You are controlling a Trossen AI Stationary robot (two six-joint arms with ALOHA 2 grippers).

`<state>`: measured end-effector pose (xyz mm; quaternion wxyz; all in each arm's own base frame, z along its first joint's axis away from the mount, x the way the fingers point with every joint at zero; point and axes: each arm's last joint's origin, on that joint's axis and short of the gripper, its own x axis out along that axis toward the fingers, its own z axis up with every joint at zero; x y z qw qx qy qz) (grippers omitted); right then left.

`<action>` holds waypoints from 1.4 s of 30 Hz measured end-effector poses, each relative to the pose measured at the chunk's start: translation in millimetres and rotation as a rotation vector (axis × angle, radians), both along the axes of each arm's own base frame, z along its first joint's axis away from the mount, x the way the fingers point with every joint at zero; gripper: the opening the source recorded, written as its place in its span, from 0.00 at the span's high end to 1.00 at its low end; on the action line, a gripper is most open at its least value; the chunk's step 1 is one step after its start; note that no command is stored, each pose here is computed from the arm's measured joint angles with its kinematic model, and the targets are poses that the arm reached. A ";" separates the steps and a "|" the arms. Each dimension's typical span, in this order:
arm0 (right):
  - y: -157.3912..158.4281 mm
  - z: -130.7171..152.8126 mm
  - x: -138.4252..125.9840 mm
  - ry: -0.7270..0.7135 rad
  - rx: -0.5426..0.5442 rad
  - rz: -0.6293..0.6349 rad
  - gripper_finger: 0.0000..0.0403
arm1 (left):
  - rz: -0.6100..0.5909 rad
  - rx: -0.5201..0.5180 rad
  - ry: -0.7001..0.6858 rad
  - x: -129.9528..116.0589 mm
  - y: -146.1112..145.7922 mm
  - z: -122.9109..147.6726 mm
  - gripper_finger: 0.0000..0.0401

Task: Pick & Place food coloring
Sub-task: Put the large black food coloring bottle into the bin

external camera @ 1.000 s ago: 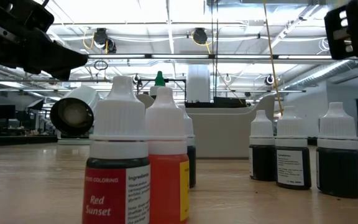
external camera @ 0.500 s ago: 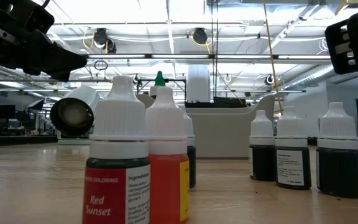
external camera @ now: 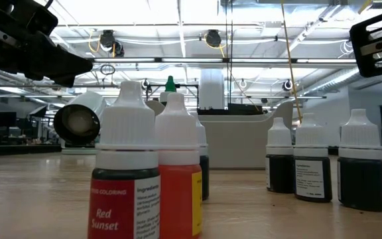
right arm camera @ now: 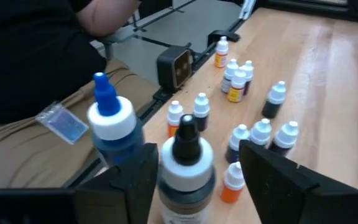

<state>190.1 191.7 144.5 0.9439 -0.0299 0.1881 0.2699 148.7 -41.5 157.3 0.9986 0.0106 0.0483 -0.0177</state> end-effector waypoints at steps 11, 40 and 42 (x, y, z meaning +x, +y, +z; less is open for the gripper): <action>0.6 -0.1 -0.4 0.022 0.029 0.012 0.52 | 0.000 0.000 0.000 0.0 0.0 0.0 0.91; 0.4 -0.2 -0.3 0.038 0.054 -0.005 0.64 | 0.001 -0.008 0.000 0.0 0.0 0.0 0.91; 0.4 -0.2 -0.3 0.039 0.054 -0.005 0.67 | 0.001 -0.008 0.000 0.0 0.0 0.0 0.91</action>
